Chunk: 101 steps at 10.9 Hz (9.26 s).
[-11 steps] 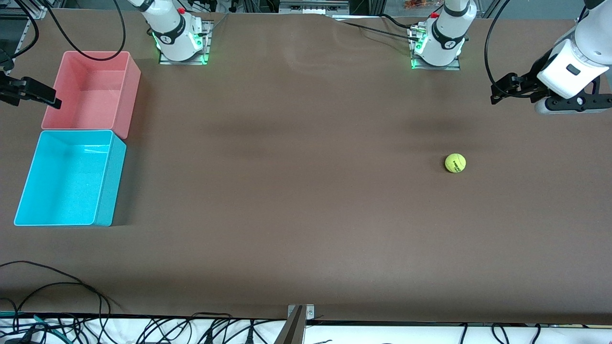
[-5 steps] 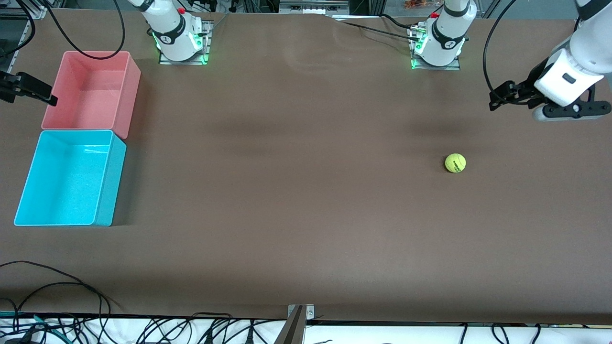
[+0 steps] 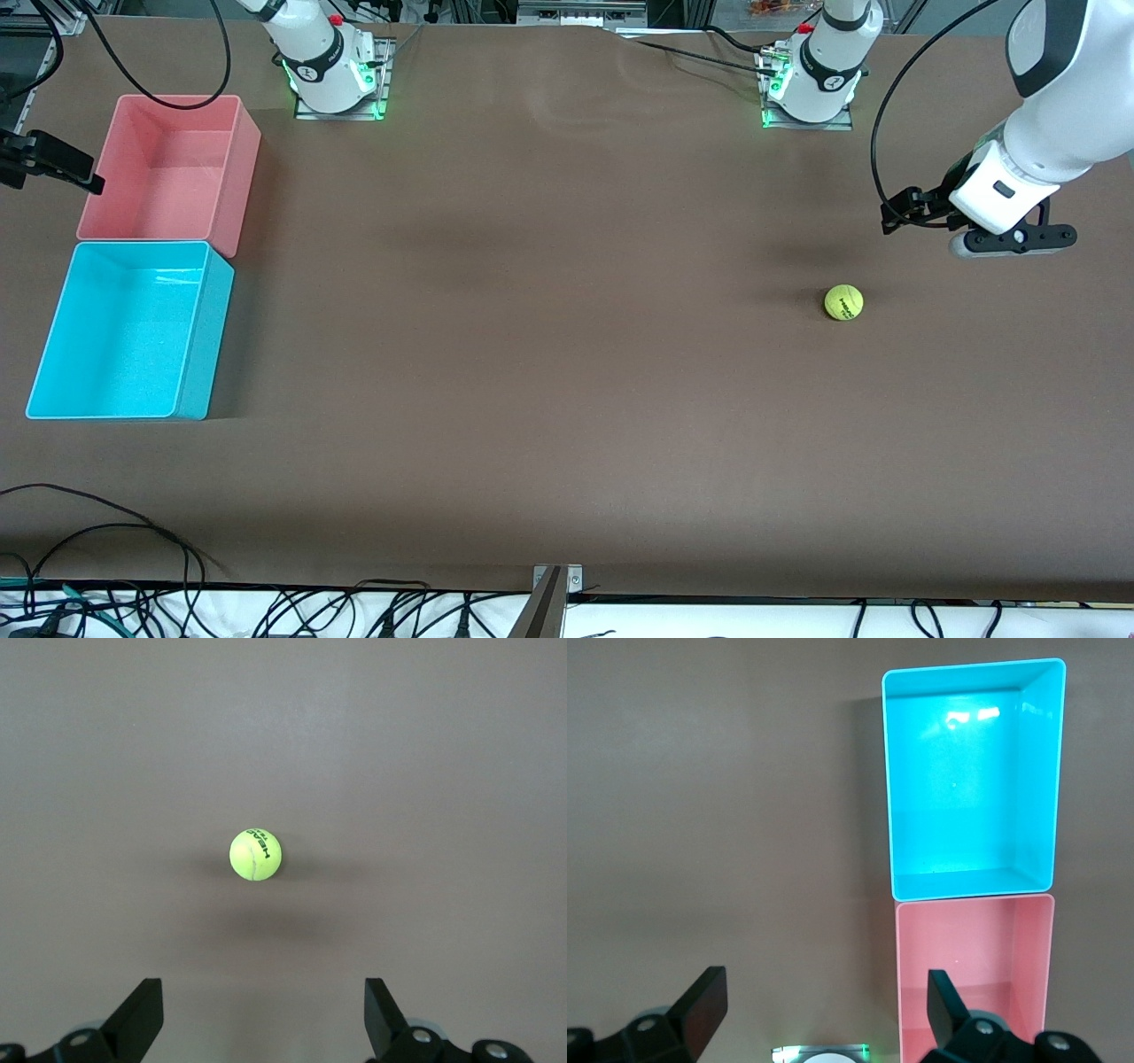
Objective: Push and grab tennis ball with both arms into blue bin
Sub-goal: 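Lower the left gripper beside the tennis ball, fingers closed, then push the tennis ball with the left gripper toward the right arm, then reach the right gripper to the rolling ball and grasp it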
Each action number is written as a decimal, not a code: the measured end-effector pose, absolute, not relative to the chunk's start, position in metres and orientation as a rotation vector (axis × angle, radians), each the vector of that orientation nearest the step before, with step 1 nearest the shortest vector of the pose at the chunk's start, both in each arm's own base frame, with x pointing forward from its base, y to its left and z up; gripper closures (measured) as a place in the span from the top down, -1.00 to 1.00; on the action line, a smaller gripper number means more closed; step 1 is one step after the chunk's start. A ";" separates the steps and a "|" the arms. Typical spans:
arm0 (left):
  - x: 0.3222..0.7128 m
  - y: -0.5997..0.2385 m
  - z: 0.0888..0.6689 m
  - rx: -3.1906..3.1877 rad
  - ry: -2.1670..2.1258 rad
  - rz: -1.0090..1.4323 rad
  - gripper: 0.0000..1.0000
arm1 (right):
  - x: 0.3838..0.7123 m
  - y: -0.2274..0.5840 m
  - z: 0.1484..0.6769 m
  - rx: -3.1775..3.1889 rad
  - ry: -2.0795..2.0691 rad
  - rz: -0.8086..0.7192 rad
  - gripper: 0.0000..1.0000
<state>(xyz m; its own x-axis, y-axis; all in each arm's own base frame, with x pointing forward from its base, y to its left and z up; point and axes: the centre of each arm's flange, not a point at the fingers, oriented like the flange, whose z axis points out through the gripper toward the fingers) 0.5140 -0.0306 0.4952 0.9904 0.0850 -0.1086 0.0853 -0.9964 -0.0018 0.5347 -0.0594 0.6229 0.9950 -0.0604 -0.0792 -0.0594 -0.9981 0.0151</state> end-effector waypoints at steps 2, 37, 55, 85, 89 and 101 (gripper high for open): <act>0.521 -0.021 0.473 3.125 0.162 -0.163 1.00 | 0.532 -0.060 0.624 3.125 -0.095 -0.140 1.00; 0.517 0.037 0.289 2.494 -1.848 -0.199 -0.98 | 0.521 -0.067 0.625 3.127 -0.119 -0.221 1.00; 0.518 0.061 0.204 2.252 -2.071 -0.117 -0.98 | 0.520 -0.070 0.625 3.127 -0.129 -0.223 1.00; 0.529 -0.104 0.200 2.468 -1.641 0.013 -0.98 | 0.535 -0.055 0.549 3.201 -0.113 -0.379 1.00; 0.534 -0.085 0.206 2.498 -1.604 0.017 -0.45 | 0.532 -0.028 0.461 3.206 -0.050 -0.324 1.00; 0.531 -0.029 0.308 2.586 -1.598 0.129 1.00 | 0.600 0.005 0.334 2.906 0.496 -0.166 1.00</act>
